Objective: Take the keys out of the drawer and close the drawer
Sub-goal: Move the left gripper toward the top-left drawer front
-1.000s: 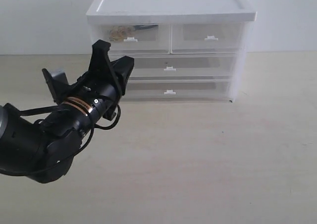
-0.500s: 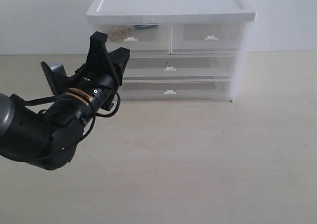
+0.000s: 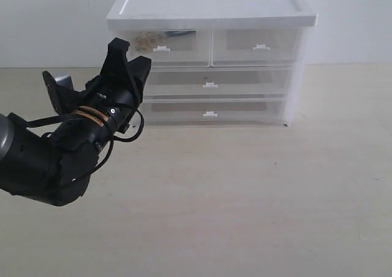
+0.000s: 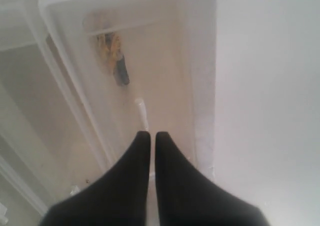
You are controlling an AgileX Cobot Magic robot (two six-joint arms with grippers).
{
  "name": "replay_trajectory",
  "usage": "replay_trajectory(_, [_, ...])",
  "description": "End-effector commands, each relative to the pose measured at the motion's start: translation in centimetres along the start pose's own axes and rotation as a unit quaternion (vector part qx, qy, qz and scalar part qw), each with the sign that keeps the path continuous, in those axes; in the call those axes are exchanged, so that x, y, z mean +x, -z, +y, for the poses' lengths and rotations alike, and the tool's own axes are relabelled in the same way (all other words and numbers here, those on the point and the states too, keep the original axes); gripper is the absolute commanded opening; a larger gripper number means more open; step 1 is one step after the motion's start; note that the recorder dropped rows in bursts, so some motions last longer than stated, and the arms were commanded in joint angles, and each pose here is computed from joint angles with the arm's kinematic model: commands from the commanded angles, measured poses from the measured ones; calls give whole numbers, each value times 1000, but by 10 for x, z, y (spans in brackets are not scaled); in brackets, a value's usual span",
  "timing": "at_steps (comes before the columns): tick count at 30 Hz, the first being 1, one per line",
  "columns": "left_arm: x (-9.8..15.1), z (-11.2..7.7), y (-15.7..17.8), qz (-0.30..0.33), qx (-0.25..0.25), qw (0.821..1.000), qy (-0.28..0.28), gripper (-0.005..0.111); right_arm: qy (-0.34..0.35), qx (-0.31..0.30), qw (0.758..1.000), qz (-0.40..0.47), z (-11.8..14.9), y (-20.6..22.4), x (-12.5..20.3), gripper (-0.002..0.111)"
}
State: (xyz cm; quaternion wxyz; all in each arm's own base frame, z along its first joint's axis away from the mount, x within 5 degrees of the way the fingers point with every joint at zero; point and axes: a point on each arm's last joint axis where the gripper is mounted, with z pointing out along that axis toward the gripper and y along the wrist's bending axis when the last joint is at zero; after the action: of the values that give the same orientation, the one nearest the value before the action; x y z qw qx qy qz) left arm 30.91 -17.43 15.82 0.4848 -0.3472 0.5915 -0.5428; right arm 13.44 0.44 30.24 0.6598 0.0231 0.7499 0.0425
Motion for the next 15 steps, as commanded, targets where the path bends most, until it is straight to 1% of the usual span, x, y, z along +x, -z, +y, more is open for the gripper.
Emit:
replay_trajectory(1, [-1, -2, -1, -3, 7, 1000, 22, 4, 2, 3, 999, -43, 1, -16, -27, 0])
replay_trajectory(4, [-1, -1, -1, -7, 6, 1000, 23, 4, -44, 2, 997, -70, 2, -17, -38, 0])
replay_trajectory(8, [-2, -2, -2, -7, 7, 1000, 24, 4, -43, 0, 997, -67, 2, -19, -44, 0])
replay_trajectory(12, [-1, -8, -8, -8, 21, 999, 27, 4, -5, -2, 1000, 7, 5, -43, -41, 0])
replay_trajectory(15, [2, -12, -13, 4, 24, 999, 20, 4, 28, -31, 998, 48, 18, -69, -38, 0])
